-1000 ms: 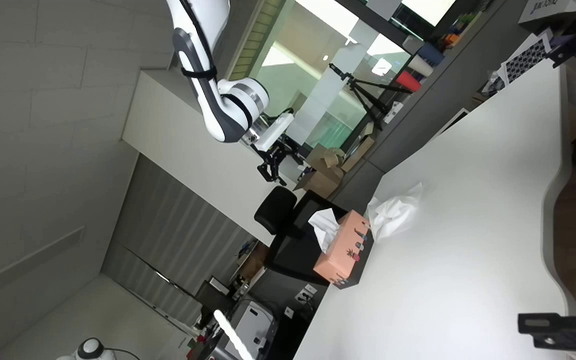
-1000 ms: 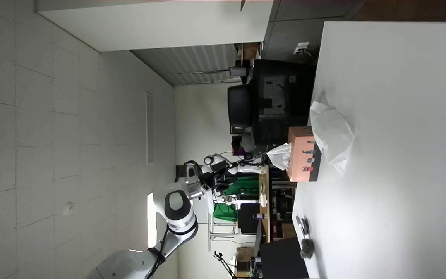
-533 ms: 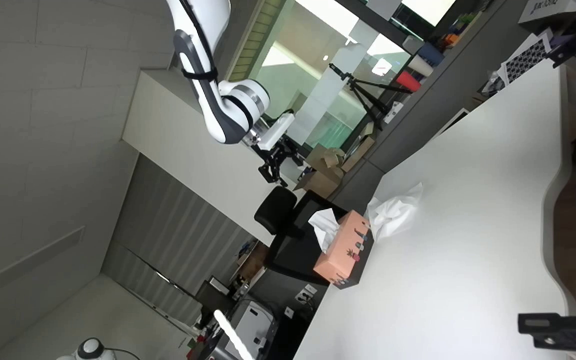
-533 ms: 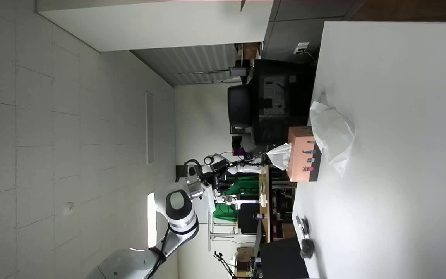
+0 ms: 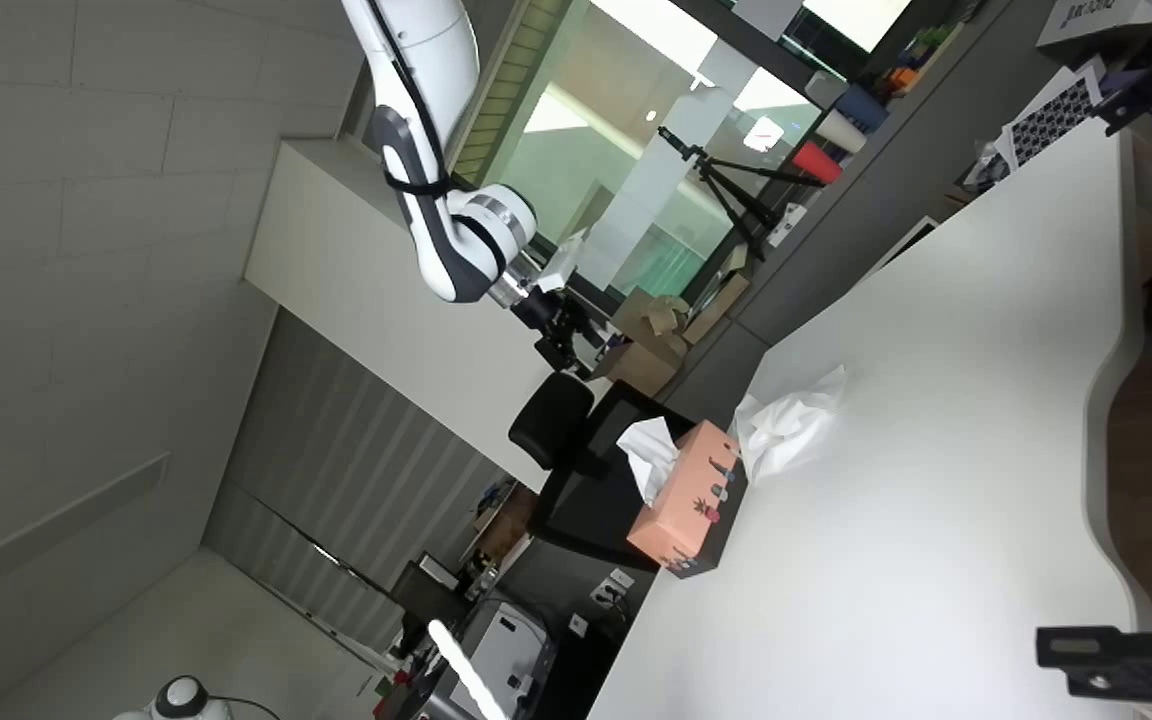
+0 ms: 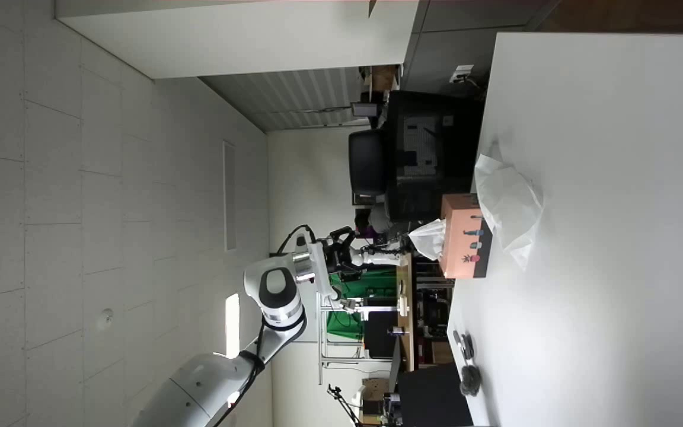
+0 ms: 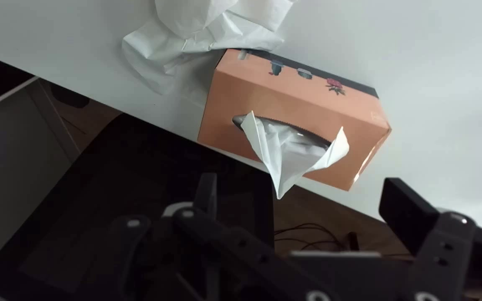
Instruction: Retrieve a napkin from the napkin box and place it on the table
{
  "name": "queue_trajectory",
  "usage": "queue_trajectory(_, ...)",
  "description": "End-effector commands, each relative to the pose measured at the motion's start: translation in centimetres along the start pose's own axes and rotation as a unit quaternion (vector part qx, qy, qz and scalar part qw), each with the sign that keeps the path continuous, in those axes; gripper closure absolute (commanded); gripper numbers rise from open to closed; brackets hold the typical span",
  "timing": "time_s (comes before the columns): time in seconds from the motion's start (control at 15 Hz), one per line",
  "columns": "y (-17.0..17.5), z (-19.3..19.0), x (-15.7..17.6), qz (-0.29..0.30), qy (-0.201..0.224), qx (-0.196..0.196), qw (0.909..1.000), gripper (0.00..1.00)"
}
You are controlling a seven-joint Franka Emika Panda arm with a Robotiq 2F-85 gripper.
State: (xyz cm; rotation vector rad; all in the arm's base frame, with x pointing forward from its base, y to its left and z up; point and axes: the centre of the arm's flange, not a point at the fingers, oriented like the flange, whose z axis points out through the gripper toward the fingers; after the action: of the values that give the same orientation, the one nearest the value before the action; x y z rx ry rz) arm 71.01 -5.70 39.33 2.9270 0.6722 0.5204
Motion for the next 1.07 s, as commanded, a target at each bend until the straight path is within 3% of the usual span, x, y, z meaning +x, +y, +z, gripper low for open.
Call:
queue_trajectory(0.0, 3.6, 2.1, 5.1, -0.096, -0.034, 0.020, 0.9946, 0.00)
queue_trajectory(0.2, 3.9, 3.4, 6.9, -0.177, -0.058, 0.045, 0.9816, 0.00)
queue_trajectory(0.27, 1.3, 2.6, 2.5, -0.133, -0.049, 0.040, 0.9891, 0.00)
queue_trajectory(0.47, 1.5, 3.5, 3.5, -0.163, -0.053, 0.049, 0.9840, 0.00)
queue_trajectory(1.0, 1.6, 3.5, 3.7, -0.169, -0.055, 0.048, 0.9830, 0.00)
